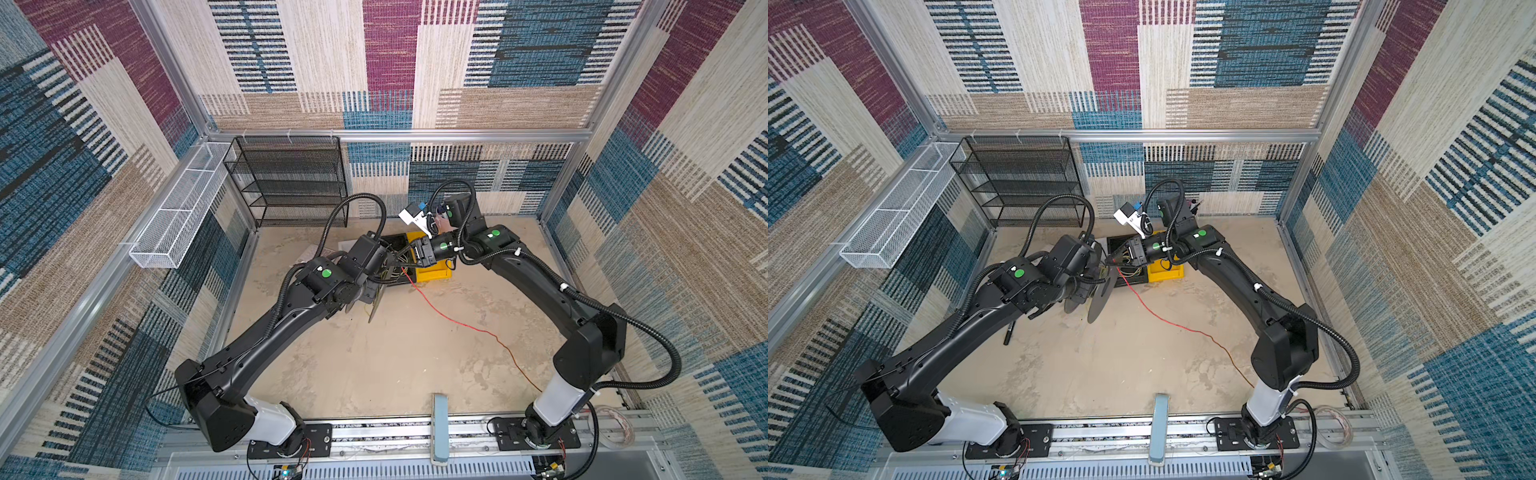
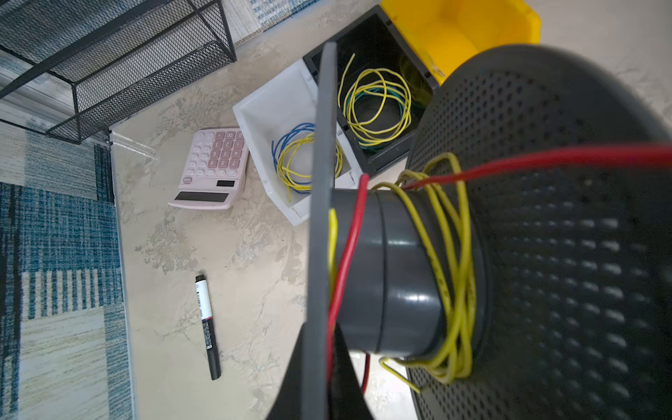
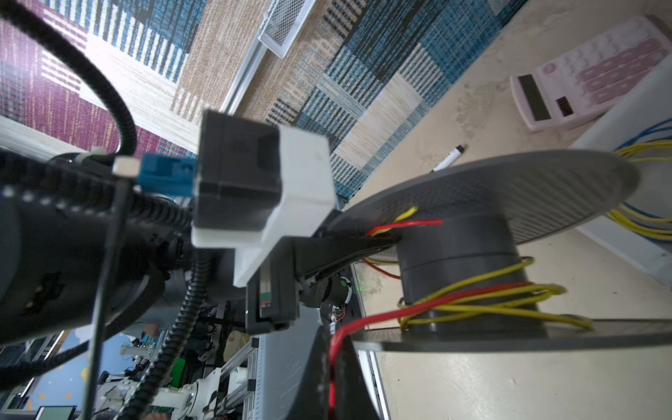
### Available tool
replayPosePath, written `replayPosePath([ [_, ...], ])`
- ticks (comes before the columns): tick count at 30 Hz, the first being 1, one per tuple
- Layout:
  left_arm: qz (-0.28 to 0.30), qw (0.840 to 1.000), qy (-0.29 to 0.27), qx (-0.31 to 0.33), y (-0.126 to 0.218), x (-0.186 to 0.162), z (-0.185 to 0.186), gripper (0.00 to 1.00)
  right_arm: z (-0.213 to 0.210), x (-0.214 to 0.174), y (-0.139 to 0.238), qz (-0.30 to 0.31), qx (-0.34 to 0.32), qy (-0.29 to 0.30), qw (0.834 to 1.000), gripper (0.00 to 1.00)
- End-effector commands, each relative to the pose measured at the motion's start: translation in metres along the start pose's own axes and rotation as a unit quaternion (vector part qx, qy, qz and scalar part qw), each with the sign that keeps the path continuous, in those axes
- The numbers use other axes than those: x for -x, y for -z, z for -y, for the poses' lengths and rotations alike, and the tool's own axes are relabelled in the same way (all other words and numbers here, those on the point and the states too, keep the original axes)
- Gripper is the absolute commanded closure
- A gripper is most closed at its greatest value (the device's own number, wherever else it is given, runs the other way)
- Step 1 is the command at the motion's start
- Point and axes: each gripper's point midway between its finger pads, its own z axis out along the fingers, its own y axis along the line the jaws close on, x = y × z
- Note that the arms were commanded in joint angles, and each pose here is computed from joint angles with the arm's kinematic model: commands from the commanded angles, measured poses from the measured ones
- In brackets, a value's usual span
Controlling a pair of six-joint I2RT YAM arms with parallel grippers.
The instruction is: Wrap the cables
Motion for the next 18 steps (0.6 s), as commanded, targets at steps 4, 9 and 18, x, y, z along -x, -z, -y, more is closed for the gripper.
replayPosePath([
  [4, 0.02, 0.994, 0.102, 0.028, -0.004, 0.018, -0.013, 1.0, -0.056, -0.013, 0.001, 0.002, 0.082, 0.044, 0.996, 0.92],
  [9, 0.049, 0.988, 0.144, 0.01, -0.004, 0.049, -0.009, 1.0, -0.06, -0.041, -0.017, -0.013, 0.085, 0.039, 0.996, 0.88],
  [18, 0.071, 0.981, 0.181, -0.001, 0.001, 0.07, -0.019, 1.0, -0.056, -0.079, -0.023, -0.009, 0.056, 0.037, 0.998, 0.63],
])
